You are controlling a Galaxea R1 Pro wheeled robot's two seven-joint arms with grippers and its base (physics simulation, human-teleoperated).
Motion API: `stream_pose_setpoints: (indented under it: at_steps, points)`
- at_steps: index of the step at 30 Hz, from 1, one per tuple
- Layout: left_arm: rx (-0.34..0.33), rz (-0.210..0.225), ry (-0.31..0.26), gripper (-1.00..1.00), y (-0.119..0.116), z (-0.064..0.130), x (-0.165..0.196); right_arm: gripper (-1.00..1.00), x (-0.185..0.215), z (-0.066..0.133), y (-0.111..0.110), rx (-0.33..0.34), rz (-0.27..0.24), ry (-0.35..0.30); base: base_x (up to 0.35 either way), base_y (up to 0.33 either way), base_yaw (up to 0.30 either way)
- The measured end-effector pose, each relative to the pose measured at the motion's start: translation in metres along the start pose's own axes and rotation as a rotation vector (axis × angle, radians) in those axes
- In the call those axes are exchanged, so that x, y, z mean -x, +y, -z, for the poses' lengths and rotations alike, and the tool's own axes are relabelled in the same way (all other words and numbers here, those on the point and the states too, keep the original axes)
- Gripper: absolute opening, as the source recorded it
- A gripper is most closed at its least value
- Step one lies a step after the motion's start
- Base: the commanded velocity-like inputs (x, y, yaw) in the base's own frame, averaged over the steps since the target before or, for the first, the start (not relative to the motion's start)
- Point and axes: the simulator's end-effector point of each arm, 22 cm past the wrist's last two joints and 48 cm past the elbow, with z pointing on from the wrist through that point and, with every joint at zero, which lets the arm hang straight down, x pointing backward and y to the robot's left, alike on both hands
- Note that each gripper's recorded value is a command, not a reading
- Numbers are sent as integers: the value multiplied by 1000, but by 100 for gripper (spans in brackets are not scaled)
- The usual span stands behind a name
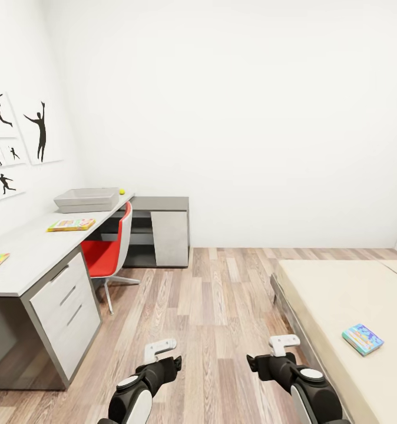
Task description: Put all the toys in the child's room - the three board games (two on the bed and one on the table), the two jigsaw puzzles on the table, and the tennis ball on the table - inside the toy box on the table in the child's room.
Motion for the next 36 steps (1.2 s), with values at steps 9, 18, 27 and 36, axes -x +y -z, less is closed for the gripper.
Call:
stream_pose_setpoints:
  at_steps: [9,18,27,36]
  points:
    - [0,0,0,100,0,0,0,100,0,0,-5,-9,-5,0,0,0,0]
    - [0,0,0,100,0,0,0,100,-2,1,-17,-18,13,3,0,0,0]
    - [0,0,0,100,0,0,0,100,-3,1,-20,-8,32,5,0,0,0]
    - [0,0,0,100,0,0,0,100,-3,1,-19,-3,36,6,0,0,0]
